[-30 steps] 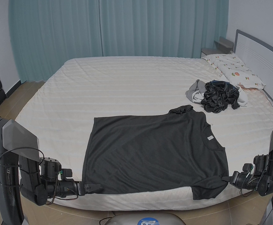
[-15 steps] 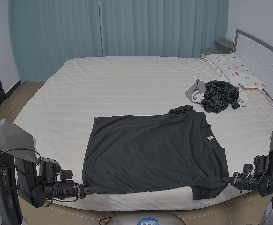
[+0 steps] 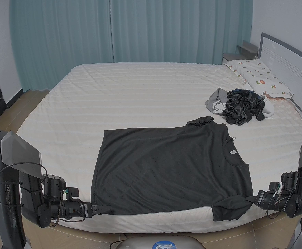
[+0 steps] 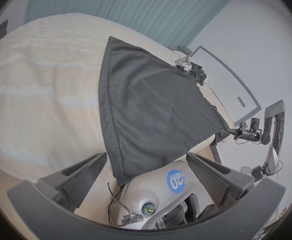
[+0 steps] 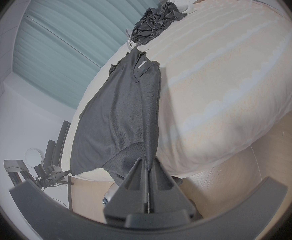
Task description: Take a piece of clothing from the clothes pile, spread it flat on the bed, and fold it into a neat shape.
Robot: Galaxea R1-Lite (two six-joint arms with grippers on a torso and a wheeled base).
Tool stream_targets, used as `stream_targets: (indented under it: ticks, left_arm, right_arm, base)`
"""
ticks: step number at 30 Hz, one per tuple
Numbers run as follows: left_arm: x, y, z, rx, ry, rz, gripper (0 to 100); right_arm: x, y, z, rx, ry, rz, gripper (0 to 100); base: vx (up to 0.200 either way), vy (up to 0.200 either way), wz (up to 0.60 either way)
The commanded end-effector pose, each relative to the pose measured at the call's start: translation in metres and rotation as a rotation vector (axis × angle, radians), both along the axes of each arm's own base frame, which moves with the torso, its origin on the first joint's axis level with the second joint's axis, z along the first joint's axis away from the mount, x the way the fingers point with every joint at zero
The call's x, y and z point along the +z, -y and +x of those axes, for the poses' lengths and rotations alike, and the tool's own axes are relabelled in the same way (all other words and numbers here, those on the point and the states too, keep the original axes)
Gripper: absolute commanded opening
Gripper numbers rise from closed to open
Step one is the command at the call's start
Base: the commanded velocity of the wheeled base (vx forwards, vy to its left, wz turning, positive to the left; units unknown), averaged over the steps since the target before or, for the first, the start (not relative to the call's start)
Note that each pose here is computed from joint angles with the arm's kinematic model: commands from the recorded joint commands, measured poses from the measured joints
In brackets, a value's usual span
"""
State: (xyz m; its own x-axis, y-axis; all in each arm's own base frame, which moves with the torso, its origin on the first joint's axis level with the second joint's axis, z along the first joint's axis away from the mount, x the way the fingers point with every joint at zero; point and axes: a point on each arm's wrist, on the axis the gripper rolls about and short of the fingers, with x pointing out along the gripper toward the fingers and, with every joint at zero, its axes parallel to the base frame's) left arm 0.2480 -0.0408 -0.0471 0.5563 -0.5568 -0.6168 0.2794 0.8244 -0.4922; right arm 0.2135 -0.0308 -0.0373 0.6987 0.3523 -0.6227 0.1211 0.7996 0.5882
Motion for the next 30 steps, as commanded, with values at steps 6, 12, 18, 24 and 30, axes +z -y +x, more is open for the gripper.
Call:
stream_targets:
  ticks: [6,12,18,24,30]
  left_arm:
    - [-0.004,0.012,0.001,-0.043,-0.006,-0.004,100]
    - [-0.007,0.013,0.002,-0.042,-0.013,-0.003,100]
    - [-0.006,0.003,-0.004,-0.004,-0.033,0.008,0]
    - [0.001,-0.015,-0.009,0.06,-0.031,0.002,0]
    - [0.01,-0.016,-0.015,0.065,-0.023,0.0,0]
  right_arm:
    - [0.001,-0.001,0.0,0.004,0.008,0.0,0]
    - [0.002,-0.002,0.0,0.013,0.014,0.003,0]
    - [0.003,-0.002,0.0,0.008,0.015,0.007,0]
    - [0.003,-0.002,0.002,0.008,0.019,0.006,0]
    - [0.005,0.0,0.003,0.0,0.032,0.006,0]
  base:
    - [0.0,0.0,0.0]
    - [0.0,0.0,0.0]
    - [0.0,0.0,0.0]
    - [0.0,0.0,0.0]
    - [0.0,0.0,0.0]
